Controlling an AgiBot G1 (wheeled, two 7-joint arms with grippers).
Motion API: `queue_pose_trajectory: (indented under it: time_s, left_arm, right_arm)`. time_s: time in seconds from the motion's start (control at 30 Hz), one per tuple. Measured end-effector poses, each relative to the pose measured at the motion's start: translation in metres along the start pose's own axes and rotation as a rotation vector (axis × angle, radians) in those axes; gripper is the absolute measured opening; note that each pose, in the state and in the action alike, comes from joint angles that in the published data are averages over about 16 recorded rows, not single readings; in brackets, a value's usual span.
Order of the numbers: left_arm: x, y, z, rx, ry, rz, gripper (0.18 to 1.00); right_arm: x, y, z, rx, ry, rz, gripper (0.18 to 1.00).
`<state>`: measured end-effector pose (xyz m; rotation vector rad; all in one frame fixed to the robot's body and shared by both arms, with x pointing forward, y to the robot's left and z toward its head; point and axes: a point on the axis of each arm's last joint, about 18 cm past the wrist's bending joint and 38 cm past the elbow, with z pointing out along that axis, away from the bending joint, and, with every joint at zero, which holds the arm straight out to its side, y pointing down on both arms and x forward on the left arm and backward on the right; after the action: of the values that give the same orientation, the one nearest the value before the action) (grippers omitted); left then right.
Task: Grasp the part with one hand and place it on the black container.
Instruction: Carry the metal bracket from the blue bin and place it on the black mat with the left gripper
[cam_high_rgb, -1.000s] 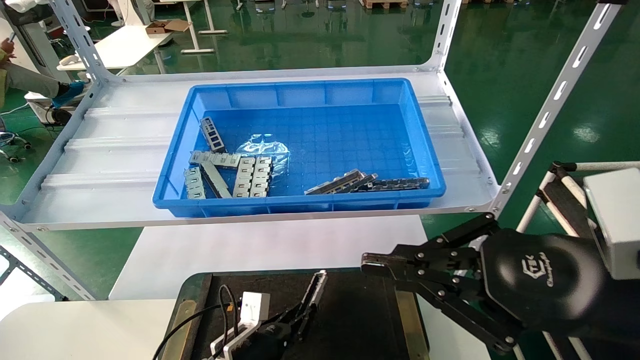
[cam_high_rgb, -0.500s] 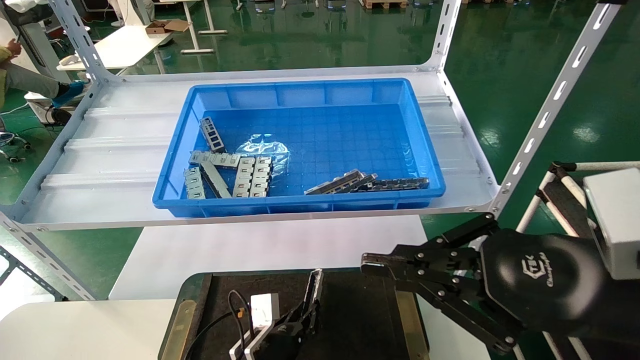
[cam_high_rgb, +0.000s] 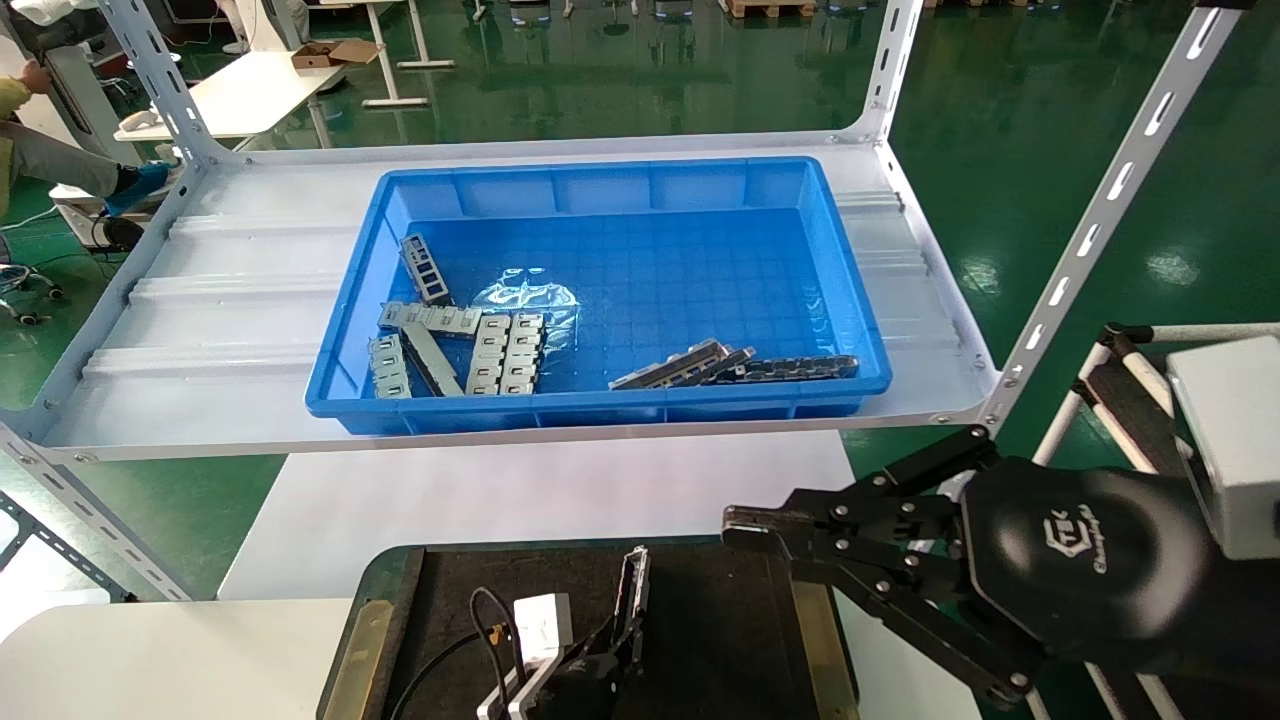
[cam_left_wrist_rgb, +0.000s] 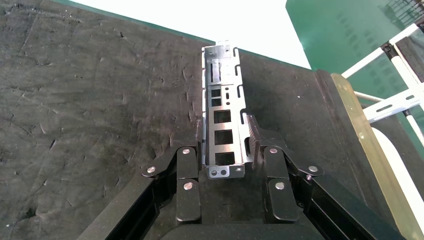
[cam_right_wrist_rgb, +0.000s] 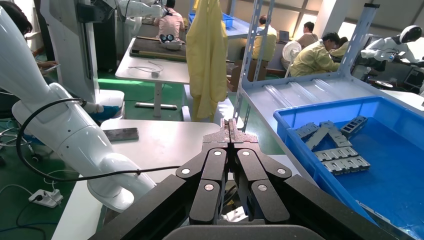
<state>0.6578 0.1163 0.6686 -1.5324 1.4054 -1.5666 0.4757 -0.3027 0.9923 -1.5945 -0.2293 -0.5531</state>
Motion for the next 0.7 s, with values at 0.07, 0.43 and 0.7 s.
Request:
queue_pose_trajectory:
  time_s: [0.07,0.43,0.7]
  left_arm:
    - [0.001,0.000,0.000,-0.005,-0.004,-0.006,0.362]
    - [0.008,0.001,-0.001,-0.030,-0.015,-0.026,0.378]
    - [0.011,-0.003,-0.003,-0.034,-0.008,-0.018,0.436]
  right_arm:
    - [0.000,0.000,0.000,0.000,0.000,0.000,0.192]
    - [0.000,0.000,0.000,0.000,0.000,0.000,0.227]
    - [0.000,0.000,0.000,0.000,0.000,0.000,0.318]
